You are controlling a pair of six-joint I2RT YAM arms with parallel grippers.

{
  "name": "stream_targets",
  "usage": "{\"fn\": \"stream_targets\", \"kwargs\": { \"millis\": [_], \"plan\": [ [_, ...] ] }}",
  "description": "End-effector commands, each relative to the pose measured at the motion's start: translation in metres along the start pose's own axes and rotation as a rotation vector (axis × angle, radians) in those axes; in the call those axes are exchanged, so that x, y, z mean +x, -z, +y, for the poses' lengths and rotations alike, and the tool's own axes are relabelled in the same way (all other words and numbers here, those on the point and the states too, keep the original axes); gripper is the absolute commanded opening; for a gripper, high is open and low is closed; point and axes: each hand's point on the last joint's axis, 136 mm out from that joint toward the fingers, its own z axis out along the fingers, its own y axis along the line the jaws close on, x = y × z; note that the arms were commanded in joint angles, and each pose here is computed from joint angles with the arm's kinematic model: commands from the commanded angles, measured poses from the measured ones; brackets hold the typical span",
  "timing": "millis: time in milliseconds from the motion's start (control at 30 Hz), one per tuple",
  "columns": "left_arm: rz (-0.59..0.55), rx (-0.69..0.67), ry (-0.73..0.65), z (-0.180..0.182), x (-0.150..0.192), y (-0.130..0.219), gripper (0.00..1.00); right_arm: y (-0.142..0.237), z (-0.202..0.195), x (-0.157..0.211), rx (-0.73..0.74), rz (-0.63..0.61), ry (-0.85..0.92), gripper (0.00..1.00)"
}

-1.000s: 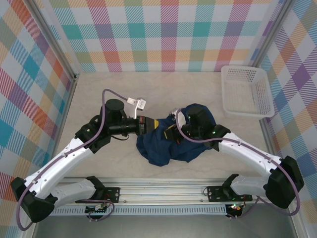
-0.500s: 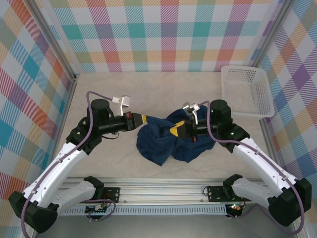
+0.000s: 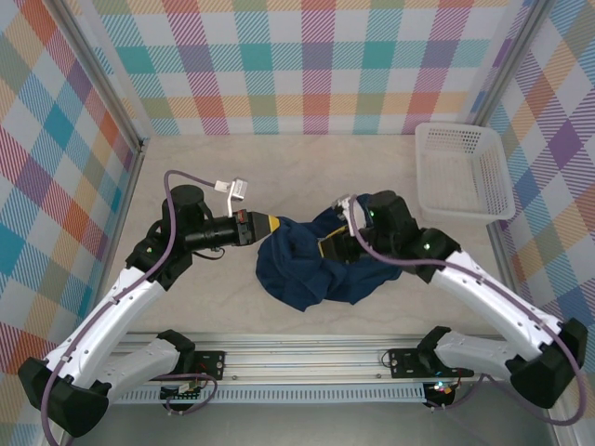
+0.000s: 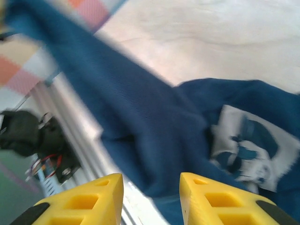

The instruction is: Fold the inside-out t-shirt

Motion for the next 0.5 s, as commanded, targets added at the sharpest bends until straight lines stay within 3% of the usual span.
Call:
{"fn": "stream_targets", "kwargs": {
  "millis": [0,100,233,467],
  "plan": [
    [-0.009,0.02,-0.024,-0.004,-0.004,0.001,0.0,-0.007,0.031,0.003,-0.075,-0.018,0.128,0.36],
    [-0.008,0.018,-0.023,-0.004,-0.004,0.002,0.0,-0.025,0.034,0.005,-0.022,0.012,0.179,0.36],
    [-0.007,0.022,-0.026,-0.006,-0.003,0.003,0.0,-0.044,0.003,-0.006,0.163,0.017,0.144,0.37],
    [-0.008,0.021,-0.027,-0.007,-0.003,0.005,0.0,-0.048,-0.031,-0.014,0.359,-0.002,0.099,0.4]
  ]
}}
